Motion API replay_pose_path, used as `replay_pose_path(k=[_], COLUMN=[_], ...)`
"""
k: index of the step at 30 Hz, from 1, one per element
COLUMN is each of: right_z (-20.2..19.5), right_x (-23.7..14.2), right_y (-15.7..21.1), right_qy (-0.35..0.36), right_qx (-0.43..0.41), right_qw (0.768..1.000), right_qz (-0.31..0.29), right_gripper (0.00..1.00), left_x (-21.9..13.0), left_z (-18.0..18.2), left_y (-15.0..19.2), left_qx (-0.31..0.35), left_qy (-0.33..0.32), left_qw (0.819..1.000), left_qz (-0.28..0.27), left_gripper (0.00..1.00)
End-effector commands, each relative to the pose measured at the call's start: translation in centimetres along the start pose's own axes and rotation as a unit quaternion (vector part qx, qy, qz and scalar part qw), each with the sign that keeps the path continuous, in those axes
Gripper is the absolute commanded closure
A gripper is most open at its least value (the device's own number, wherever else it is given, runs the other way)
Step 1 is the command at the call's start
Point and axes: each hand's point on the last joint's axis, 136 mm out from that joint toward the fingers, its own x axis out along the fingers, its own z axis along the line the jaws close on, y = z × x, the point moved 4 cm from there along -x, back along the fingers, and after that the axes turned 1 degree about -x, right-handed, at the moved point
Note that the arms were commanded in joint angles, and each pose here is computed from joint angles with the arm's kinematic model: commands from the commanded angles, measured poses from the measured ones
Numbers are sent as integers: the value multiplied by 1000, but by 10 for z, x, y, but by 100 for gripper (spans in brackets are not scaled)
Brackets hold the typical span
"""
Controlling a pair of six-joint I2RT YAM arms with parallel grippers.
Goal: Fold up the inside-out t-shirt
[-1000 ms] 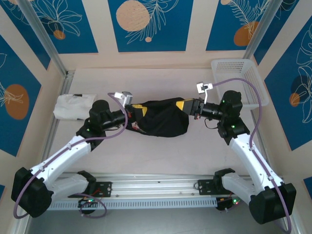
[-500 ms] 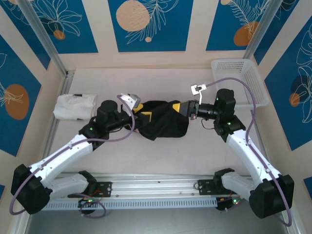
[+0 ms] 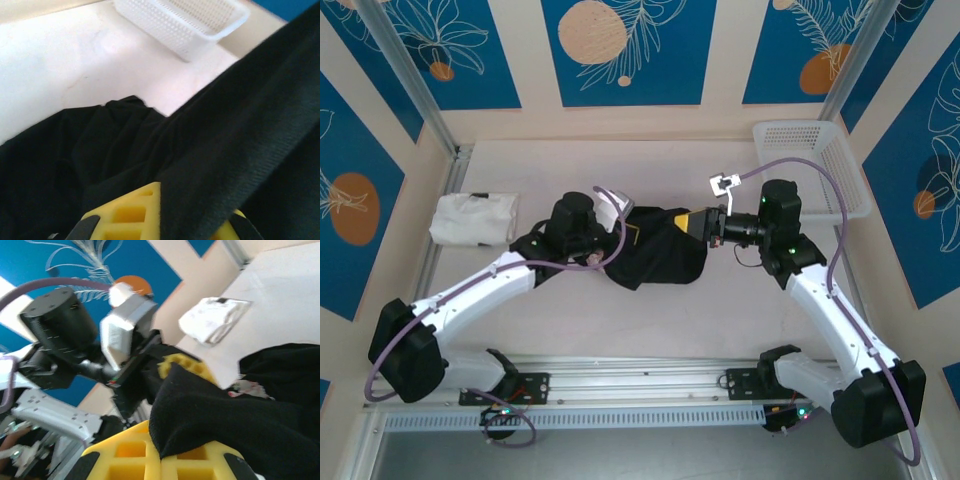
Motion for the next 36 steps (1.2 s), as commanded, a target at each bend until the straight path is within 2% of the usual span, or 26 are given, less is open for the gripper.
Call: replay_pose_path(k=[1,5,11,16,20,24,27,31,36], right_z=[-27,-42,-47,-29,1,31,40,34,23], right_x=[-6,-1,-7,-24,-30,-14,5,24,33], right_y=[5,11,12,11,17,31,42,43,33], right_qy=[114,147,197,212,167,77,40,52,82], right_qx=[10,24,17,-38,-114,-164,-185,-187,-175], right_qw=[993,989,980,976,979,983,981,980,980], right_qz=[5,13,18,11,5,19,43,53,37], right_gripper=[100,95,85,69,62,58,57,56,59], left_x=[-26,-47,-55,-53,-51,-48,-46,-45,-45], left_z=[-43,-65,-66,-59,-54,-51,-50,-51,-50], left_y=[-36,-51,-59,-58,-55,-54,-53,-53,-51], left_qx=[-27,-38,-56,-62,-66,-68,-71,-70,-71], left_qy=[131,222,242,218,196,190,189,192,188], left_qw=[988,963,951,954,959,961,962,962,963], left_qz=[-83,-146,-186,-194,-192,-188,-185,-183,-180], left_gripper=[100,100,100,100,100,100,100,100,100])
